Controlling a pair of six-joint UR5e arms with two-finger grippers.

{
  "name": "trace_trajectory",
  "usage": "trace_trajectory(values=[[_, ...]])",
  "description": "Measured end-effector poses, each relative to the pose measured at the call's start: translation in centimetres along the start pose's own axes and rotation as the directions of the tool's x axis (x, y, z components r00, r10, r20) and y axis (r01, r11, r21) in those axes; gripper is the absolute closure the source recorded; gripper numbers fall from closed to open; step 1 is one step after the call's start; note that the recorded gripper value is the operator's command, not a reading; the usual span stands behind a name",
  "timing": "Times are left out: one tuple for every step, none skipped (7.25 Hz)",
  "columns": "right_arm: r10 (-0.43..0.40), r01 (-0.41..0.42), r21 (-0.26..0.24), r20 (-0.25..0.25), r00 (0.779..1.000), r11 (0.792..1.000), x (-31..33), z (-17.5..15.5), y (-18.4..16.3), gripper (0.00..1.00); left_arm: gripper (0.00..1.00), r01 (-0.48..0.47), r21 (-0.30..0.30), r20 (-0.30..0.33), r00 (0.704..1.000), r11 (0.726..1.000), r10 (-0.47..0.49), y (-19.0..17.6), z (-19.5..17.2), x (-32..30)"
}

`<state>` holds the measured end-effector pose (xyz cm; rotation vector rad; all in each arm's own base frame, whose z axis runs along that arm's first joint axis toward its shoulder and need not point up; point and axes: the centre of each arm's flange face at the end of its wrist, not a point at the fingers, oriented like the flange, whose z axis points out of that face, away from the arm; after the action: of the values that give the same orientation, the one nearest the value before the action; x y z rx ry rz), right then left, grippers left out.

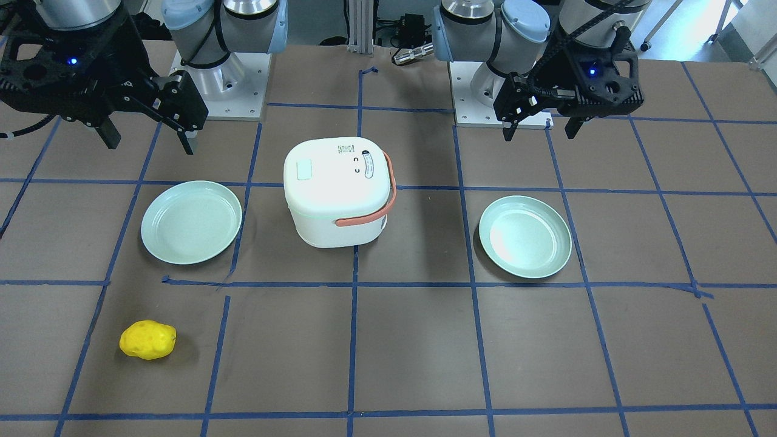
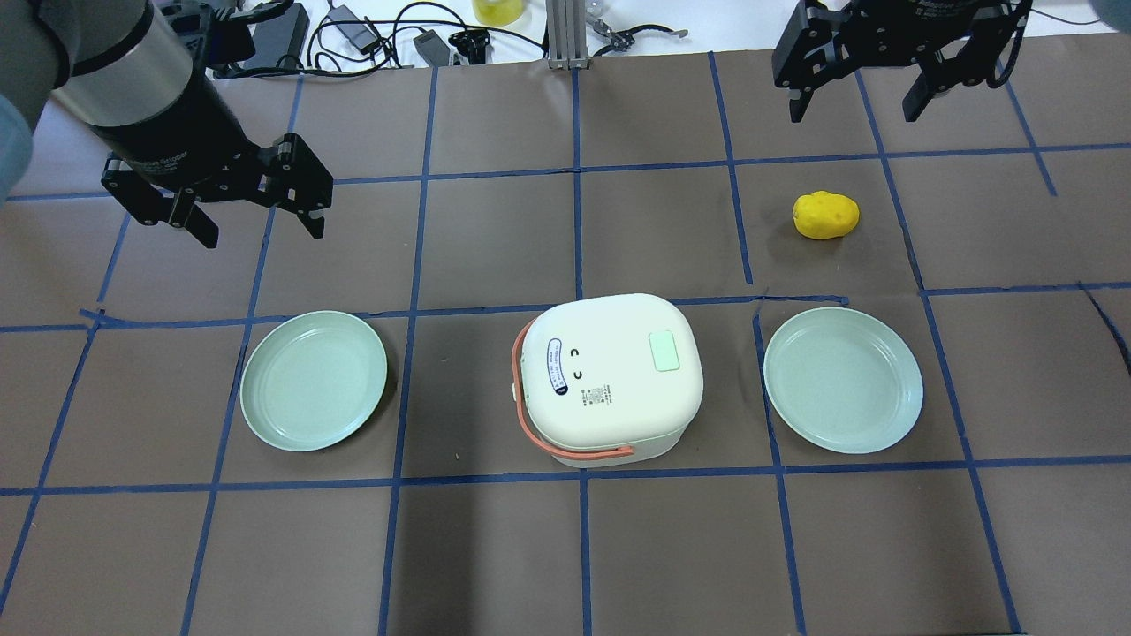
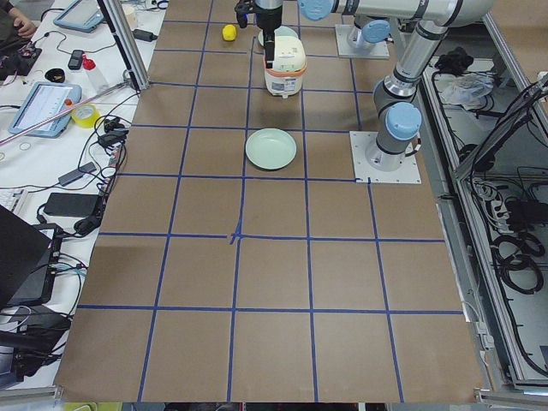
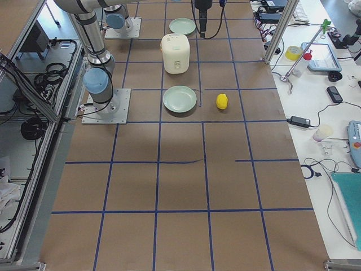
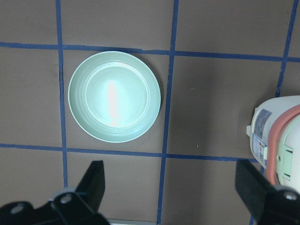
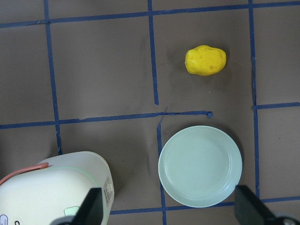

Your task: Press rice cooker button

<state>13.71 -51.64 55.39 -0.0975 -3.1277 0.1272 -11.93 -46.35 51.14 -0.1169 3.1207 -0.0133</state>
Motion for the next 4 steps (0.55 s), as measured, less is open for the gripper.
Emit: trace_trajectory(values=[[0.0, 0.0, -0.001, 0.001, 1.0, 1.0, 0.0, 0.06, 0.01, 0.0, 0.0, 0.0, 0.0, 0.0, 1.0, 1.0, 0.0, 0.0, 0.0, 0.0], [0.001, -0.001, -0.002, 0.001, 1.0, 1.0, 0.04, 0.12, 0.0, 0.0, 0.0, 0.0, 0.0, 0.0, 1.0, 1.0, 0.0, 0.0, 0.0, 0.0], [0.001, -0.001, -0.002, 0.001, 1.0, 1.0, 0.06, 0.14, 0.0, 0.0, 0.0, 0.0, 0.0, 0.0, 1.0, 1.0, 0.0, 0.0, 0.0, 0.0], [0.001, -0.001, -0.003, 0.001, 1.0, 1.0, 0.06, 0.14, 0.01, 0.0, 0.0, 0.0, 0.0, 0.0, 1.0, 1.0, 0.0, 0.0, 0.0, 0.0]])
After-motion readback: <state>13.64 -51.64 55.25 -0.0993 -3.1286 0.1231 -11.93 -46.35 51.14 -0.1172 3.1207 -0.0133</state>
